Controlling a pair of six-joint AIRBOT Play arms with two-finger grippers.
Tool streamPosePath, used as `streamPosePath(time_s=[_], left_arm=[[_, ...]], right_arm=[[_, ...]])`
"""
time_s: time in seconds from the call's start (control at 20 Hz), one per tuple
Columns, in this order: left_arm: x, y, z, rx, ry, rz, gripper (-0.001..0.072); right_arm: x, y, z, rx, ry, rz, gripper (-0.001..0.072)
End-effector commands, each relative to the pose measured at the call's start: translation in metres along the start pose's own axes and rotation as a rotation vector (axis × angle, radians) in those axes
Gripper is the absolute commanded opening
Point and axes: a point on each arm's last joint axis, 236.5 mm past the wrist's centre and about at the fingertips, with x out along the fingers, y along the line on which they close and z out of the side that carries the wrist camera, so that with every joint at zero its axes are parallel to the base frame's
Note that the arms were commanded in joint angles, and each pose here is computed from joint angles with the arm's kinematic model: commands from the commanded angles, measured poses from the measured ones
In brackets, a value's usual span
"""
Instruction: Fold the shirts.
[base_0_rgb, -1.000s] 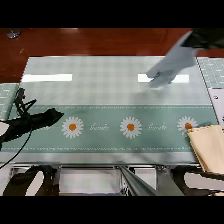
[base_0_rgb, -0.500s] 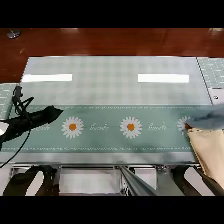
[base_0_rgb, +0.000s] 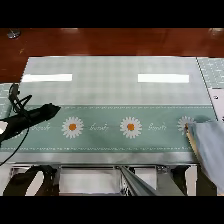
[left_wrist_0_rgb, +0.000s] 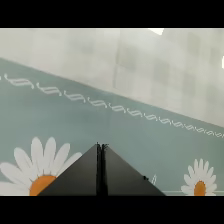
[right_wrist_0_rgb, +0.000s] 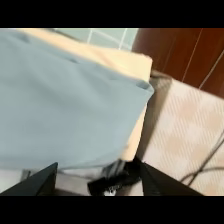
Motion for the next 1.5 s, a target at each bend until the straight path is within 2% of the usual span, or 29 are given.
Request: streamPosePath(time_s=[0.0, 0.05, 0.15, 0.2, 0.3, 0.35, 0.4, 0.45, 0.6, 0.7, 0.85, 1.45], left_arm=[[-0.017, 0.0, 0.053, 0.055, -0.082, 0.026, 0.0021], [-0.029, -0.008, 0.086, 0.064, -0.126, 0.02, 0.0021], [-0.051, -0.048, 0.151, 0.103, -0.22, -0.047, 0.0021], [-0.058, -0.079, 0.175, 0.129, -0.242, -0.113, 0.002], [-0.061, -0.148, 0.191, 0.263, -0.191, -0.226, 0.002], [-0.057, -0.169, 0.186, 0.36, -0.144, -0.228, 0.002], [-0.048, -0.176, 0.177, 0.454, -0.096, -0.184, 0.002], [-0.036, -0.174, 0.166, 0.501, -0.056, -0.122, 0.002], [0.01, -0.104, 0.122, 0.535, 0.108, 0.137, 0.002], [0.027, -0.043, 0.096, 0.434, 0.209, 0.29, 0.0021], [0.033, -0.016, 0.072, 0.373, 0.306, 0.33, 0.0021], [0.036, -0.014, 0.062, 0.375, 0.348, 0.332, 0.0021]], right_arm=[[-0.01, 0.044, 0.054, -0.091, -0.153, 0.153, 0.0598], [-0.027, 0.078, 0.076, -0.157, -0.205, 0.26, 0.0557], [-0.093, 0.189, 0.103, -0.324, -0.311, 0.643, 0.0199], [-0.147, 0.257, 0.096, -0.422, -0.351, 0.906, 0.0036], [-0.246, 0.358, 0.044, -0.616, -0.405, 1.305, 0.0038], [-0.267, 0.391, 0.008, -0.722, -0.41, 1.368, 0.0038], [-0.265, 0.423, -0.036, -0.849, -0.4, 1.357, 0.0038], [-0.238, 0.446, -0.073, -0.977, -0.367, 1.256, 0.0038], [-0.09, 0.472, -0.137, -1.199, -0.209, 0.719, 0.0038], [-0.036, 0.467, -0.144, -1.229, -0.142, 0.51, 0.0038], [-0.024, 0.465, -0.145, -1.175, -0.105, 0.473, 0.0038], [-0.028, 0.463, -0.141, -1.165, -0.116, 0.472, 0.0038]])
